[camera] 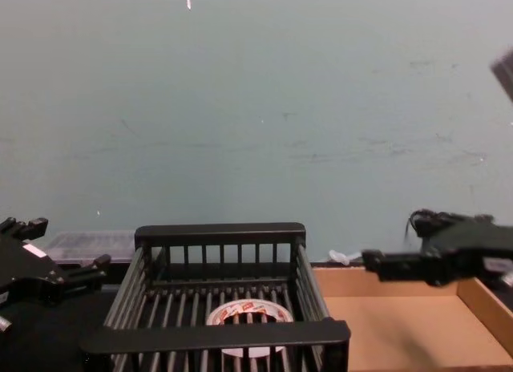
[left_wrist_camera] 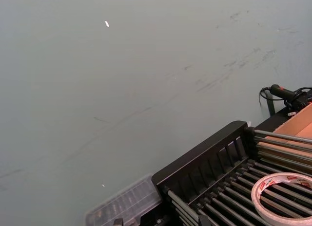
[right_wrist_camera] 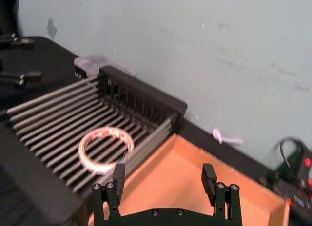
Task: Pick up the white tape and place it into the black box , Pick up the silver tape and place it into the brown box.
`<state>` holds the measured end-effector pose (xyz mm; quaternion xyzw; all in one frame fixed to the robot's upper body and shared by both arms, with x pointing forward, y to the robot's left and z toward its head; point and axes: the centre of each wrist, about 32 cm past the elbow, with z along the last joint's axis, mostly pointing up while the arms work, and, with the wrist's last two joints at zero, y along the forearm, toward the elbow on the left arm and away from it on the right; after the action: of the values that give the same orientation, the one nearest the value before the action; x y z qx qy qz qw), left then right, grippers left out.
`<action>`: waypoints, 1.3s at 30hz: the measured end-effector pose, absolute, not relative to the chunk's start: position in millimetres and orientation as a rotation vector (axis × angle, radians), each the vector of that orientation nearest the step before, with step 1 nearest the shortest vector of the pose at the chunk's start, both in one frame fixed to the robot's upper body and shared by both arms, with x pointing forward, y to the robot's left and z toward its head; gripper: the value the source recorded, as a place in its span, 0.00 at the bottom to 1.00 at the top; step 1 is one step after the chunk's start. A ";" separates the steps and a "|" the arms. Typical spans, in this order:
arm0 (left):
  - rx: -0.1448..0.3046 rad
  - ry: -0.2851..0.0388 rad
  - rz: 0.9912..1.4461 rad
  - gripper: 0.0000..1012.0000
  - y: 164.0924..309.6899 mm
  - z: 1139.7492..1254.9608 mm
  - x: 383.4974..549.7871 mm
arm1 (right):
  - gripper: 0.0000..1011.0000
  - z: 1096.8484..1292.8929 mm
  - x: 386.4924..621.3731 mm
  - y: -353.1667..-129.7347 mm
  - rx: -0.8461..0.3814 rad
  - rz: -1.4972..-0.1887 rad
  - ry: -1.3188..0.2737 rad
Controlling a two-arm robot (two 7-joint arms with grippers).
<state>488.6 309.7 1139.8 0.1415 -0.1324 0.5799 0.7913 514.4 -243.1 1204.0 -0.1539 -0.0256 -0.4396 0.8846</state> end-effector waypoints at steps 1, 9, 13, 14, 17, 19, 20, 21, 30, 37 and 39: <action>0.304 -0.285 1.248 0.99 309.7 1139.8 488.6 | 0.99 1202.7 507.0 -246.9 -0.327 -0.917 -0.045; 0.304 -0.285 1.248 0.99 309.7 1139.8 488.6 | 0.99 1196.3 469.8 -259.7 -0.364 -0.924 -0.009; 0.305 -0.285 1.248 0.99 309.6 1139.7 488.6 | 0.99 1192.2 456.4 -261.8 -0.389 -0.922 0.014; 0.305 -0.285 1.248 0.99 309.7 1139.7 488.6 | 0.99 1191.3 454.4 -261.9 -0.395 -0.920 0.020; 0.304 -0.285 1.248 0.99 309.7 1139.8 488.6 | 0.99 1187.5 447.1 -261.5 -0.422 -0.911 0.044; 0.304 -0.285 1.248 0.99 309.7 1139.8 488.6 | 0.99 1185.1 443.3 -259.7 -0.439 -0.899 0.061; 0.304 -0.285 1.248 0.99 309.7 1139.8 488.6 | 0.99 1184.3 442.4 -258.9 -0.443 -0.895 0.067; 0.304 -0.285 1.248 0.99 309.7 1139.8 488.6 | 0.99 1183.6 441.5 -258.1 -0.447 -0.890 0.072; 0.304 -0.285 1.248 0.99 309.7 1139.8 488.6 | 0.99 1177.6 437.0 -242.4 -0.481 -0.810 0.118; 0.304 -0.285 1.248 0.99 309.7 1139.8 488.6 | 0.99 1172.2 438.0 -228.5 -0.493 -0.751 0.142; 0.304 -0.285 1.248 0.99 309.7 1139.8 488.6 | 0.99 1170.9 438.8 -224.6 -0.494 -0.736 0.145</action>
<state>488.6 309.7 1139.8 0.1415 -0.1324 0.5799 0.7913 438.8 -224.6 1170.9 -0.2389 0.0702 -0.3556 0.9008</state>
